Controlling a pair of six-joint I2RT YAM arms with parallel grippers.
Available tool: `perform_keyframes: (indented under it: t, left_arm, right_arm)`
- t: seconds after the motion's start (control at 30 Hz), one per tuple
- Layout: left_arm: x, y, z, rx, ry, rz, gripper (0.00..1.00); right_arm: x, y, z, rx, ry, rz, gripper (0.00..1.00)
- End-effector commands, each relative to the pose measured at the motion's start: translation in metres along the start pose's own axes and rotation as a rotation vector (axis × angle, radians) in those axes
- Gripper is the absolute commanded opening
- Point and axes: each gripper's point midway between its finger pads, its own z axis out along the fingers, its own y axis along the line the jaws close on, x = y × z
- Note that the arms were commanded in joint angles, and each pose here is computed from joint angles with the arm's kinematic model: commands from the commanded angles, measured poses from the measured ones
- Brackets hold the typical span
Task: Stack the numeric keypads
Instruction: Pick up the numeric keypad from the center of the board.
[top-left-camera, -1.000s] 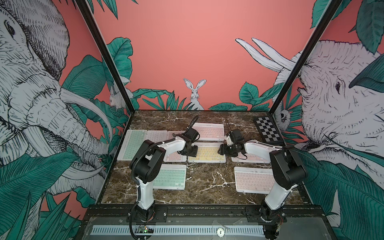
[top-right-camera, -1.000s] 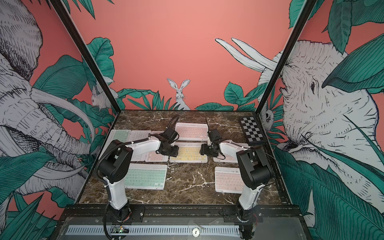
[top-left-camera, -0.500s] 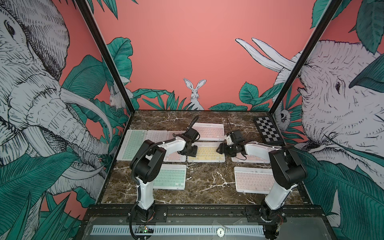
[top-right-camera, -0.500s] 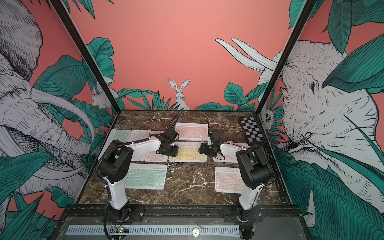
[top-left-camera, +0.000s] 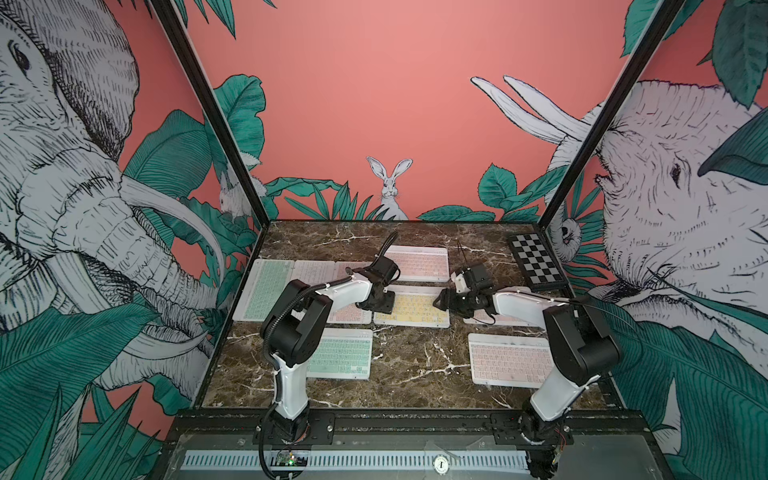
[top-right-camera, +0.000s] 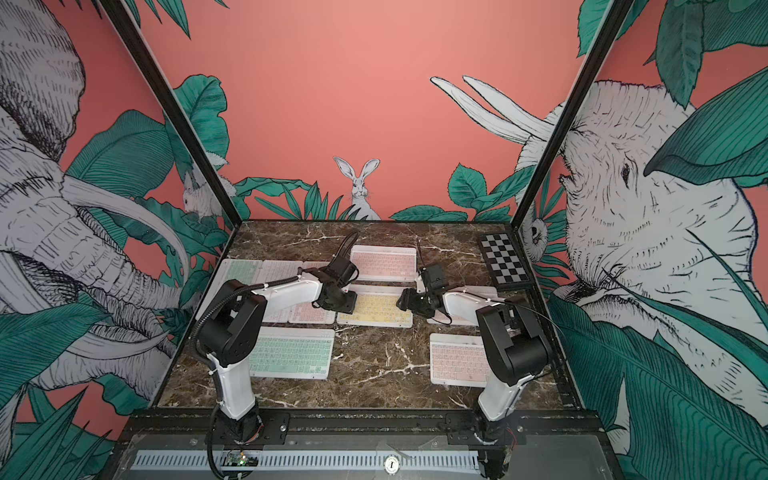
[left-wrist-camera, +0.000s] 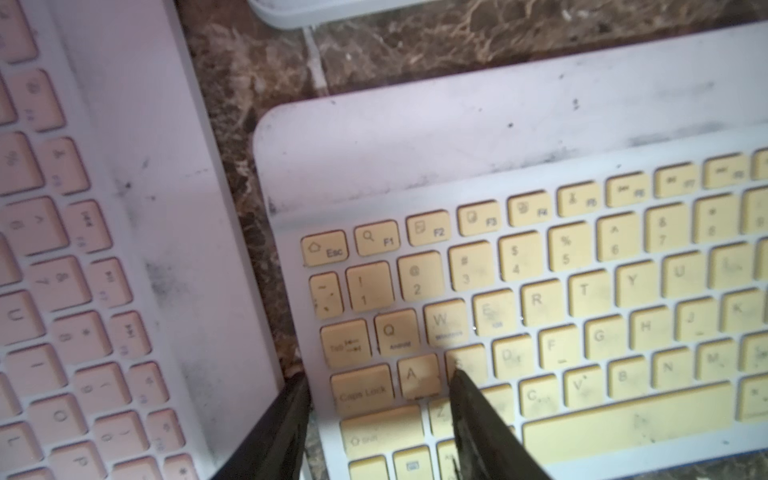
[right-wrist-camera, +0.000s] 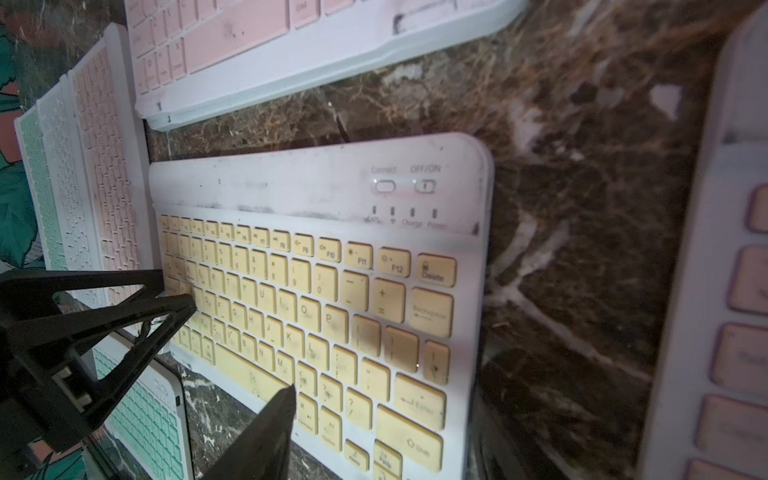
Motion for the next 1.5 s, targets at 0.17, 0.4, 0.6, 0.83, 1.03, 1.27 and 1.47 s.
perform_keyframes:
  t: [0.17,0.4,0.6,0.83,1.03,1.27,1.47]
  left_arm:
    - [0.019,-0.009,0.011,0.021,0.067,0.020,0.56]
    - [0.020,-0.011,0.012,0.031,0.071,0.019,0.56]
    - [0.024,-0.010,0.012,0.033,0.078,0.021,0.55]
    - [0.028,-0.013,0.014,0.046,0.086,0.025,0.55]
    - [0.028,-0.015,0.013,0.050,0.083,0.035,0.54]
    - [0.031,-0.016,0.014,0.061,0.091,0.038,0.54]
    - [0.033,-0.020,0.013,0.084,0.088,0.048,0.54]
  right_arm:
    - [-0.002,0.023,-0.012,-0.089,-0.038,-0.021,0.66]
    - [-0.002,0.023,-0.015,-0.100,-0.050,-0.002,0.66]
    - [-0.003,0.028,-0.018,-0.138,-0.061,0.019,0.66]
    - [0.001,0.024,-0.016,-0.149,-0.062,0.045,0.65]
    - [0.000,0.031,-0.027,-0.179,-0.081,0.047,0.65]
    - [0.004,0.032,-0.033,-0.203,-0.081,0.063,0.65]
    - [0.009,0.032,-0.034,-0.215,-0.074,0.068,0.65]
